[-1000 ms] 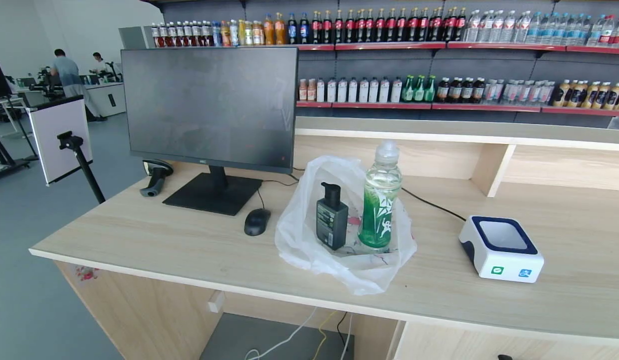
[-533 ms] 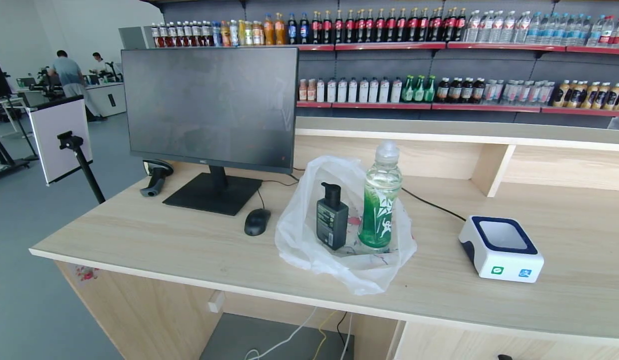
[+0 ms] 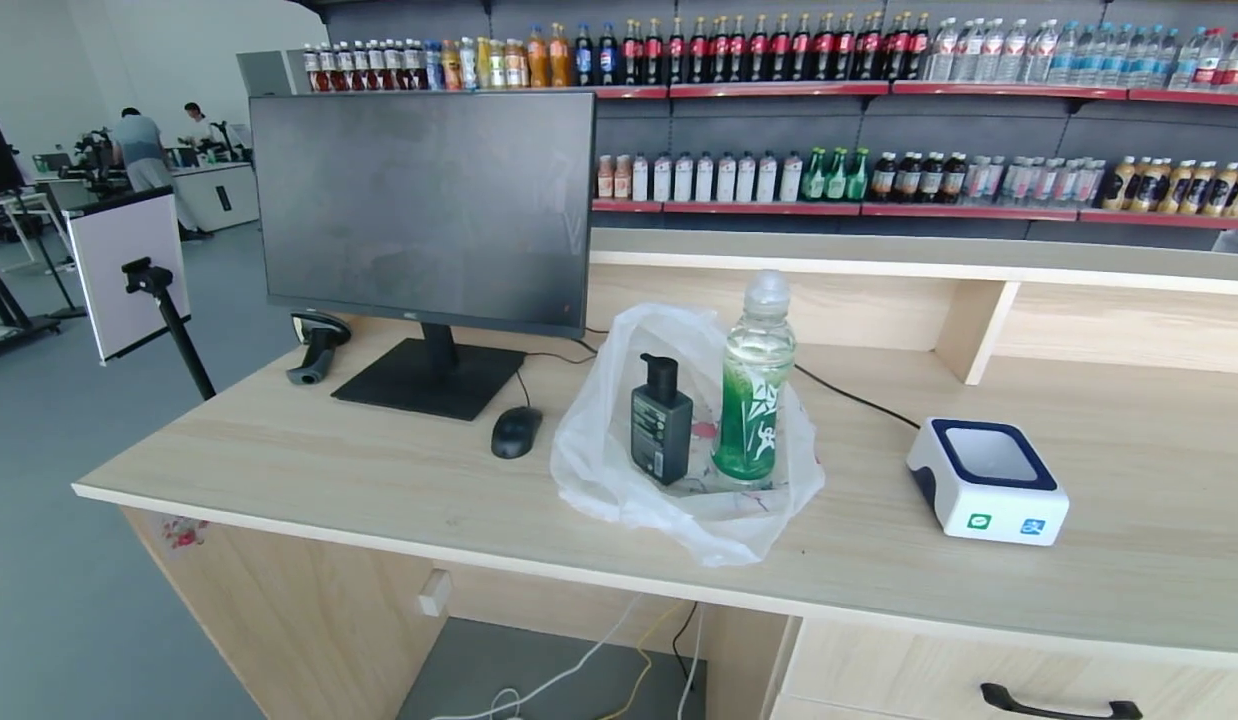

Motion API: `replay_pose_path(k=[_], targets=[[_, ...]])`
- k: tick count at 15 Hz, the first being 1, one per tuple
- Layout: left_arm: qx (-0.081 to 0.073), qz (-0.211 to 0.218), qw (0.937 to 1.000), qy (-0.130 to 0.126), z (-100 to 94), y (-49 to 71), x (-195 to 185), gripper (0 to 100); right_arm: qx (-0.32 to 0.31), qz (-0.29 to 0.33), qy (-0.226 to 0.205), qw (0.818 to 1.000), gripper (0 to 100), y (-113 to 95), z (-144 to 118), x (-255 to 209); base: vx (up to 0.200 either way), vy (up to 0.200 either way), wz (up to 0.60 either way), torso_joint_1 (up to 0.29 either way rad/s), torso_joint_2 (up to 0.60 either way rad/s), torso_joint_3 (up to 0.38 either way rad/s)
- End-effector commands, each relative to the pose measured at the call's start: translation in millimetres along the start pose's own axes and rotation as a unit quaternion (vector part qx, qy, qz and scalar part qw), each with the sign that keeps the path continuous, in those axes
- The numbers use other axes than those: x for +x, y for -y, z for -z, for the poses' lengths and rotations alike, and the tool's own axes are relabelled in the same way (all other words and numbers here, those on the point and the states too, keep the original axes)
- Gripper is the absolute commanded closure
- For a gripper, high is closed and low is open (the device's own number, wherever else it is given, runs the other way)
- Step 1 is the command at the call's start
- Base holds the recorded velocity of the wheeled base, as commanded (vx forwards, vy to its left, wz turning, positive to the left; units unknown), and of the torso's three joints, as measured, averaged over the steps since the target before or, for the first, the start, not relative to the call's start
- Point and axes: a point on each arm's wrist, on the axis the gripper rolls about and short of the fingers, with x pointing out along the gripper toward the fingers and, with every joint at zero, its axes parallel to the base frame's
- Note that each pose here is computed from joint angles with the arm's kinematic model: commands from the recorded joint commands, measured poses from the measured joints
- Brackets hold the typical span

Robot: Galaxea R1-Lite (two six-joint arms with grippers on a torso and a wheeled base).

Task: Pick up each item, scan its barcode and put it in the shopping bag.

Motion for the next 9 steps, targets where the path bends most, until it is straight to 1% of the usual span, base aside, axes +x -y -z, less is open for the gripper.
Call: replay_pose_path(k=[1,6,9], targets=[[0.001,-0.001,1.0,0.0,-0.1,0.0,0.1,0,-0.001,0.0,-0.001,1.0,0,0.0,-0.1,0.2,0.0,0.0,-0.6,-0.012,0.0,0.007],[0.003,0.0,1.0,-0.002,0.4,0.0,0.0,0,-0.001,0.0,-0.001,1.0,0,0.0,-0.1,0.2,0.0,0.0,-0.6,-0.006,0.0,0.001],[0.001,-0.001,1.0,-0.002,0.4,0.0,0.0,0,-0.002,0.0,-0.001,1.0,0,0.0,-0.1,0.2,0.0,0.0,0.0,0.0,0.0,0.0]])
